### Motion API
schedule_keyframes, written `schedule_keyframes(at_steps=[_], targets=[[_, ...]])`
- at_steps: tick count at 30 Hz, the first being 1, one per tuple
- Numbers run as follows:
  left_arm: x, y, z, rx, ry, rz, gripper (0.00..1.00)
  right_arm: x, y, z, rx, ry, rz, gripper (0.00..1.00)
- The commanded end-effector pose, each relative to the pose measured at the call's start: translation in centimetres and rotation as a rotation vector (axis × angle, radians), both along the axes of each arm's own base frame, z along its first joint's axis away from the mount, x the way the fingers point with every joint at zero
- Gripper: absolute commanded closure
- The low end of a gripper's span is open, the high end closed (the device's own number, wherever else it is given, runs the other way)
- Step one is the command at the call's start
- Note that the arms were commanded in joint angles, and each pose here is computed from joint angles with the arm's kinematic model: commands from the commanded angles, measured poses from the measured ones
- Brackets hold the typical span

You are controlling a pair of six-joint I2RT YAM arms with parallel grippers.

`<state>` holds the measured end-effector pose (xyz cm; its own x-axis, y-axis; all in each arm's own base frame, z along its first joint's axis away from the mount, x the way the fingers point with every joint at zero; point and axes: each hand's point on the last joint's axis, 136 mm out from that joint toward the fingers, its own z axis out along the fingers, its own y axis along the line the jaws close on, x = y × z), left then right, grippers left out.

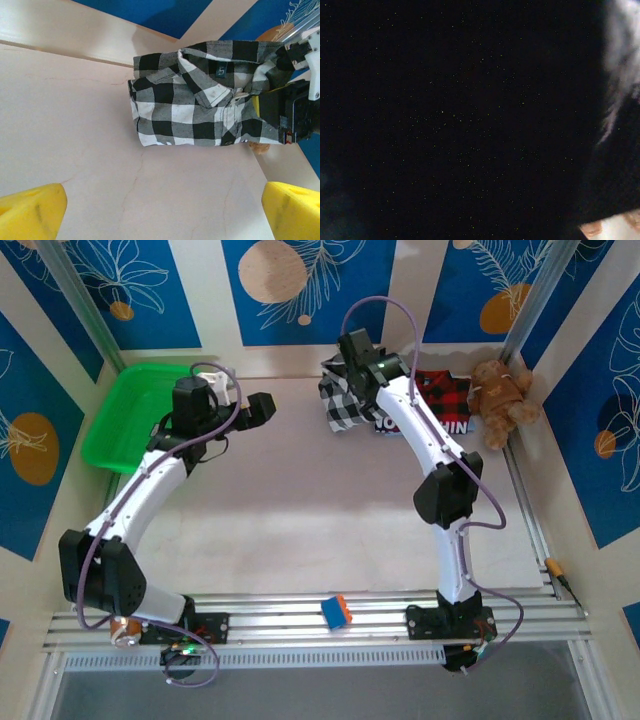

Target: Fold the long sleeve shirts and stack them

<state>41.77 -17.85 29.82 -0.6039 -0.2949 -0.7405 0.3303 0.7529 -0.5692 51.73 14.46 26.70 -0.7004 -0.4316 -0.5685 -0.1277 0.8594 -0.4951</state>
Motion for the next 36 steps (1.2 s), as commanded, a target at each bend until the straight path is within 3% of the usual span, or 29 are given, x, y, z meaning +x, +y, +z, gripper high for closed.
schedule_keyframes(at_steps=[1, 9, 16, 36], targets=[[-0.4, 1.0, 0.9, 0.033, -0.031, 0.024, 0.0, 0.5, -2.1, 6.2, 0.022, -0.149, -0.019, 1.0], [-0.3, 1.8, -0.4, 0.05, -0.003, 0.048, 0.0, 0.0, -5.2, 8.6, 0.082, -0.161, -0.048, 1.0], [-0.1, 2.7, -0.9, 0.068, 0.009, 0.072, 0.0, -0.7, -7.6, 8.3, 0.131, -0.13, -0.088, 1.0], [-0.4, 4.2, -1.1, 0.102, 0.028, 0.107, 0.0, 1.1, -13.2, 2.3, 0.159, -0.011, -0.198, 1.0]])
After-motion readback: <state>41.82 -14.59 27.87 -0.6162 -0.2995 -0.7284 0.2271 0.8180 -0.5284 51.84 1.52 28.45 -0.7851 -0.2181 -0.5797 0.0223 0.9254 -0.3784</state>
